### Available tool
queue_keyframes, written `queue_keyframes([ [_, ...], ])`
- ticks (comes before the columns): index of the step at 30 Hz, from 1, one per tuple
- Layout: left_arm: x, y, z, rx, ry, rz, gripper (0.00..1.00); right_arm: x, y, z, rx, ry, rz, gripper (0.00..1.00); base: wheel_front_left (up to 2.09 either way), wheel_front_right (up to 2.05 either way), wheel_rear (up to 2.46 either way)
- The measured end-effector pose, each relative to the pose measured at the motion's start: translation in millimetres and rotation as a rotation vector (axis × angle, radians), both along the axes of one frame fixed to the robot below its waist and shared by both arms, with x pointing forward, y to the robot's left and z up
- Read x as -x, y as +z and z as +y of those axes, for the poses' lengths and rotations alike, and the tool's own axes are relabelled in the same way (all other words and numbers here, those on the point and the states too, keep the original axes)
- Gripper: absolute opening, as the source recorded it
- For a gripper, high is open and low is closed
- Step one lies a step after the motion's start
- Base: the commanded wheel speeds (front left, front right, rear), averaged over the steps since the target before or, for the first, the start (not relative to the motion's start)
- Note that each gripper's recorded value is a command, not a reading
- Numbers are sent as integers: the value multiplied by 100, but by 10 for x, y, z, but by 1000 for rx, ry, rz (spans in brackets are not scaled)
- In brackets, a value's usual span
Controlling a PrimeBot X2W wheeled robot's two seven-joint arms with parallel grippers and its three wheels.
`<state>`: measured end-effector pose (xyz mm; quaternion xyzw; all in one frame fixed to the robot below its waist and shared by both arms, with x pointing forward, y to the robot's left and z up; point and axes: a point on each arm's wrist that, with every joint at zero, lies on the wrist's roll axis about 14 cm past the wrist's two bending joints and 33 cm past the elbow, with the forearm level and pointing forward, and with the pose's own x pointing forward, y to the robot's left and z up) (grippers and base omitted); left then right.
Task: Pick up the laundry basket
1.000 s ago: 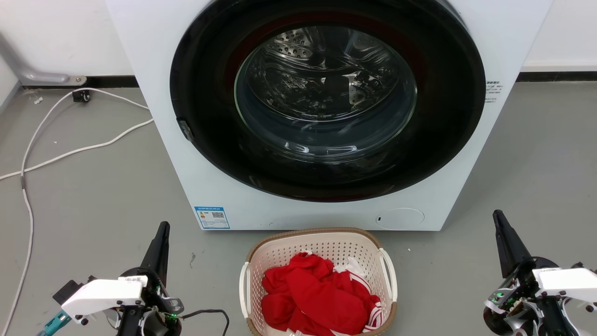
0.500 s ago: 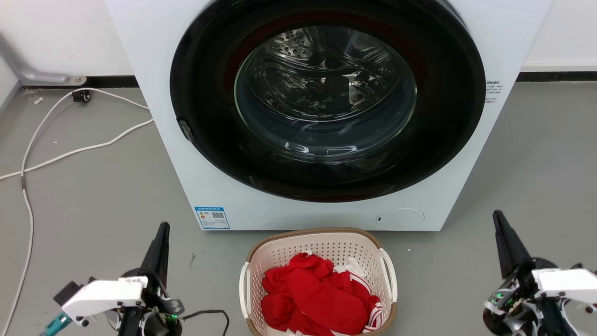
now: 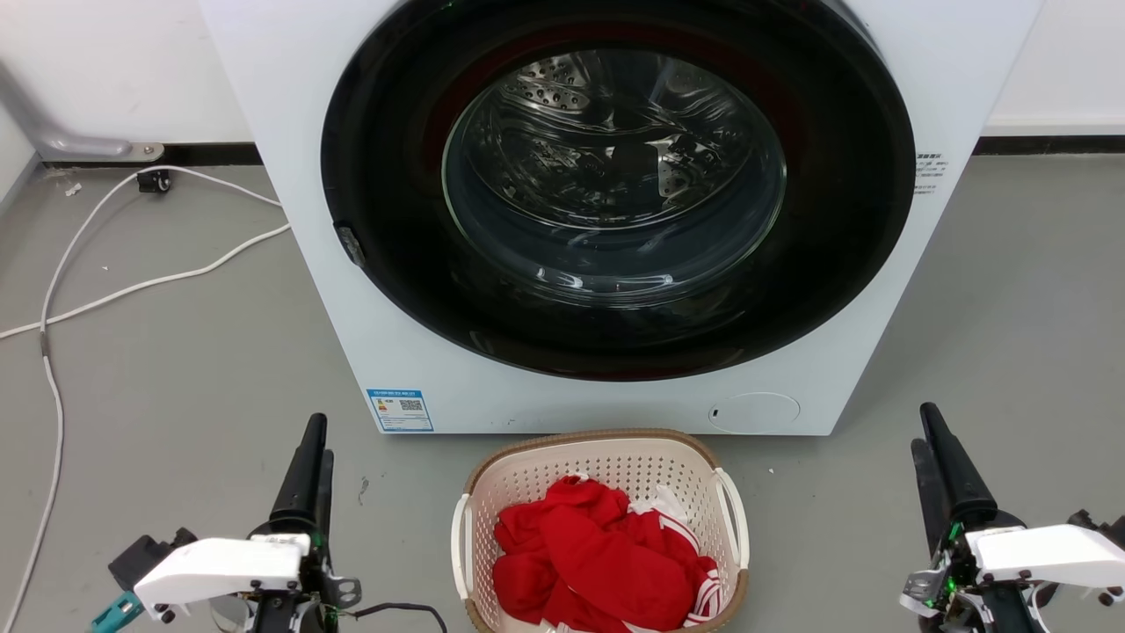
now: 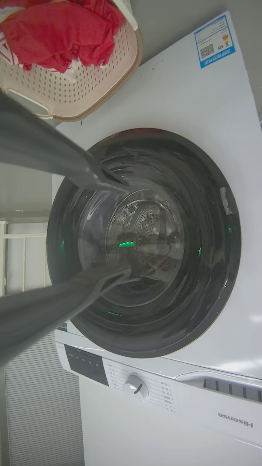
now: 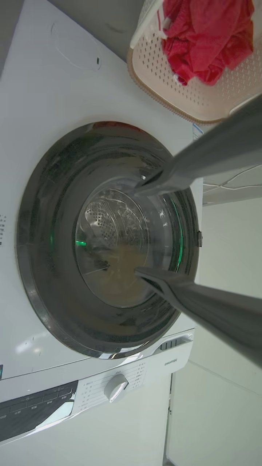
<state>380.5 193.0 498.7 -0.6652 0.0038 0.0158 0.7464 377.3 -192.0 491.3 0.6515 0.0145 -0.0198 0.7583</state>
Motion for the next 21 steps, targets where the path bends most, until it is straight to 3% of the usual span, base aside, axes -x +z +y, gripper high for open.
queue_keyframes([
  [10,-23,178,-75,-260,-18,-53,100,24,96,1,319,15,-26,100,0,0,0],
  [21,-26,284,-177,-526,-39,-95,100,65,176,64,548,51,-50,100,0,0,0],
])
